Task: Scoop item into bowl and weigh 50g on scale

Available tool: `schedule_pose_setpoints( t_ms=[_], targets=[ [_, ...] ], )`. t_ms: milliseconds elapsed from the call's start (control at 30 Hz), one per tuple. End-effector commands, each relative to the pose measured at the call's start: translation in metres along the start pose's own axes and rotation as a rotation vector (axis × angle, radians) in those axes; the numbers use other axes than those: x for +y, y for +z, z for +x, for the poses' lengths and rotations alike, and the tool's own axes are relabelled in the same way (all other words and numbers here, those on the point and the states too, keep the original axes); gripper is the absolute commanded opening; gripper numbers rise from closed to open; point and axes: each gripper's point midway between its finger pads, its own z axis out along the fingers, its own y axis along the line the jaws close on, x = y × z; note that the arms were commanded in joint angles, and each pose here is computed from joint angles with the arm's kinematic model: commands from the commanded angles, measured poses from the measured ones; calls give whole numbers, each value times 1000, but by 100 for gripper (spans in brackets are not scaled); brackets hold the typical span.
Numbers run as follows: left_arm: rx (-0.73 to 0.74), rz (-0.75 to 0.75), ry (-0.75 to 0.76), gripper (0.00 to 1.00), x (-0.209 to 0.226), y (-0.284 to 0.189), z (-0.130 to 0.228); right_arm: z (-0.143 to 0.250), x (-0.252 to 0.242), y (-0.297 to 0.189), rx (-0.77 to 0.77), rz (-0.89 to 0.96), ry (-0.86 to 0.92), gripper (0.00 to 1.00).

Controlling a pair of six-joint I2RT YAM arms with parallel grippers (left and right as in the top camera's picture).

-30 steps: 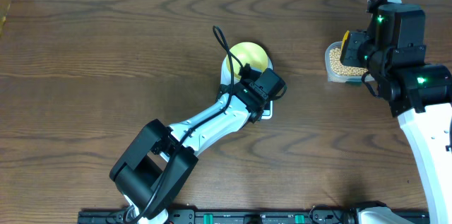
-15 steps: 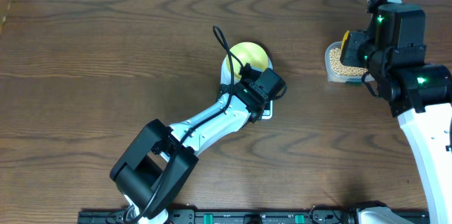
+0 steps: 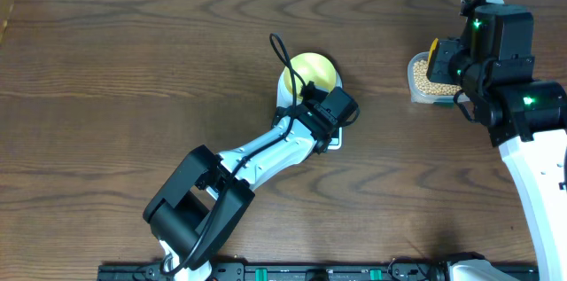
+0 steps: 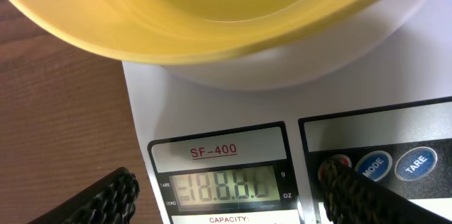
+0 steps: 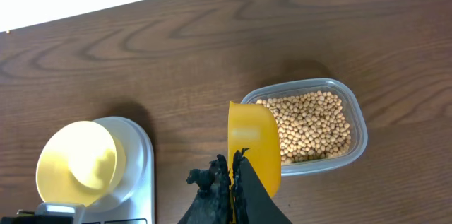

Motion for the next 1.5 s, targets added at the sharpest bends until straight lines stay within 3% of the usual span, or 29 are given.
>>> schedule_pose_setpoints(
  t_ms=[0, 267, 1000, 1467],
  targets=[
    [38, -20, 42, 85, 0, 12, 12, -6, 1, -2, -14, -4, 16, 1],
    [24, -13, 35, 85, 4, -2, 8, -6, 1, -2, -14, -4, 17, 1],
    [-157, 73, -50, 85, 38, -104, -21, -8, 1, -2, -23, -7, 17, 1],
    [-153, 70, -49, 85, 41, -107, -19, -7, 7, -2, -15, -42, 17, 1]
  ],
)
